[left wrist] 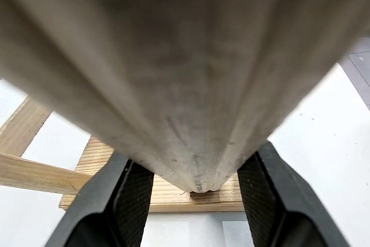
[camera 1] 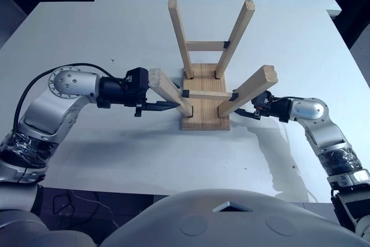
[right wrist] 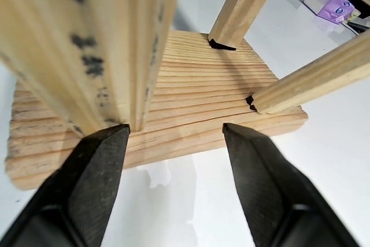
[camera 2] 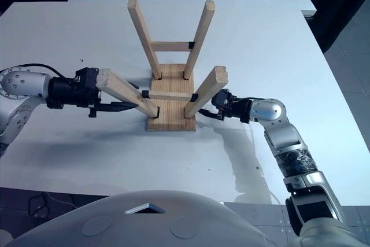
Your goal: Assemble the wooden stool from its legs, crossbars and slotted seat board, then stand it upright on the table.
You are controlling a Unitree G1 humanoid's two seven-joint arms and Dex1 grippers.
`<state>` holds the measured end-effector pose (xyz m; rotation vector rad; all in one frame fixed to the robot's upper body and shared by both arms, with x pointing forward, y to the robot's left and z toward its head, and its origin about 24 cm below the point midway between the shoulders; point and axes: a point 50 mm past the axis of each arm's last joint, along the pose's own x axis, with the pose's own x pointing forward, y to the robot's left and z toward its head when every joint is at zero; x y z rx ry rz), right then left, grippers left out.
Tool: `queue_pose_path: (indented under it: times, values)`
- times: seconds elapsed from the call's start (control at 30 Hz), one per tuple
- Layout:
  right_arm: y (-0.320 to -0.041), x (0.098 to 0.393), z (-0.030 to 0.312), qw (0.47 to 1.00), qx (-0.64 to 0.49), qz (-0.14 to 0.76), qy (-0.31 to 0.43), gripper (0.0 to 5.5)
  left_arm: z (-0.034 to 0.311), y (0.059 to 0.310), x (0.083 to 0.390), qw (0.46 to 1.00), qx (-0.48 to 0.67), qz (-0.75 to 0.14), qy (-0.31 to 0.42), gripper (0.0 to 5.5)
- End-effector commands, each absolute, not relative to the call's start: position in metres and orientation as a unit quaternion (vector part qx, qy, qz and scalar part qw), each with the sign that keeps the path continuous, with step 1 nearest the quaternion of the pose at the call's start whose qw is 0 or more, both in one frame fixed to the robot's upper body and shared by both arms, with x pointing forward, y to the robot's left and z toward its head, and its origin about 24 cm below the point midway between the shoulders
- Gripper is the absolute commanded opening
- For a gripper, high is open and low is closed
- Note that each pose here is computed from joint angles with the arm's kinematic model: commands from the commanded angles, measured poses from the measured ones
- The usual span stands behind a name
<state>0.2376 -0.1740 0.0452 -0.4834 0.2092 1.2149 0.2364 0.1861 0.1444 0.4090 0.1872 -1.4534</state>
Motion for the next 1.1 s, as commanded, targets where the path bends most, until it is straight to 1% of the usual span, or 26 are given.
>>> queue_pose_path:
  times: [0.03, 0.23, 0.37, 0.47, 0.53, 0.63, 0.73, 0.8, 0.87, 0.97, 1.1]
  values:
    - [-0.133, 0.216, 0.047, 0.737, -0.180, 0.649, 0.049, 2.99, 0.100, 0.200, 0.233, 0.735, 0.194, -0.603, 0.242, 2.04]
    - [-0.144, 0.229, 0.069, 0.764, -0.186, 0.617, 0.027, 2.99, 0.077, 0.197, 0.227, 0.718, 0.196, -0.608, 0.277, 2.04]
    - [-0.173, 0.247, 0.084, 0.763, -0.267, 0.587, 0.047, 2.99, 0.070, 0.202, 0.224, 0.719, 0.203, -0.599, 0.288, 2.04]
    - [-0.199, 0.273, 0.099, 0.766, -0.342, 0.540, 0.072, 2.99, 0.070, 0.205, 0.223, 0.722, 0.203, -0.595, 0.288, 2.04]
    - [-0.209, 0.290, 0.112, 0.767, -0.378, 0.513, 0.080, 2.99, 0.070, 0.205, 0.222, 0.723, 0.204, -0.595, 0.287, 2.04]
    - [-0.216, 0.306, 0.129, 0.754, -0.415, 0.500, 0.091, 2.99, 0.072, 0.203, 0.223, 0.722, 0.208, -0.597, 0.282, 2.04]
    - [-0.219, 0.314, 0.137, 0.723, -0.446, 0.516, 0.115, 2.99, 0.074, 0.201, 0.225, 0.720, 0.211, -0.600, 0.278, 2.04]
    - [-0.214, 0.324, 0.148, 0.712, -0.464, 0.515, 0.109, 2.99, 0.076, 0.202, 0.225, 0.719, 0.213, -0.601, 0.277, 2.04]
    - [-0.198, 0.340, 0.168, 0.712, -0.476, 0.510, 0.077, 2.99, 0.076, 0.202, 0.225, 0.718, 0.214, -0.602, 0.277, 2.04]
    - [-0.161, 0.357, 0.196, 0.700, -0.475, 0.532, 0.021, 2.99, 0.075, 0.202, 0.226, 0.718, 0.213, -0.602, 0.278, 2.04]
    - [-0.106, 0.367, 0.219, 0.672, -0.458, 0.581, -0.031, 2.99, 0.074, 0.200, 0.226, 0.719, 0.212, -0.602, 0.275, 2.04]
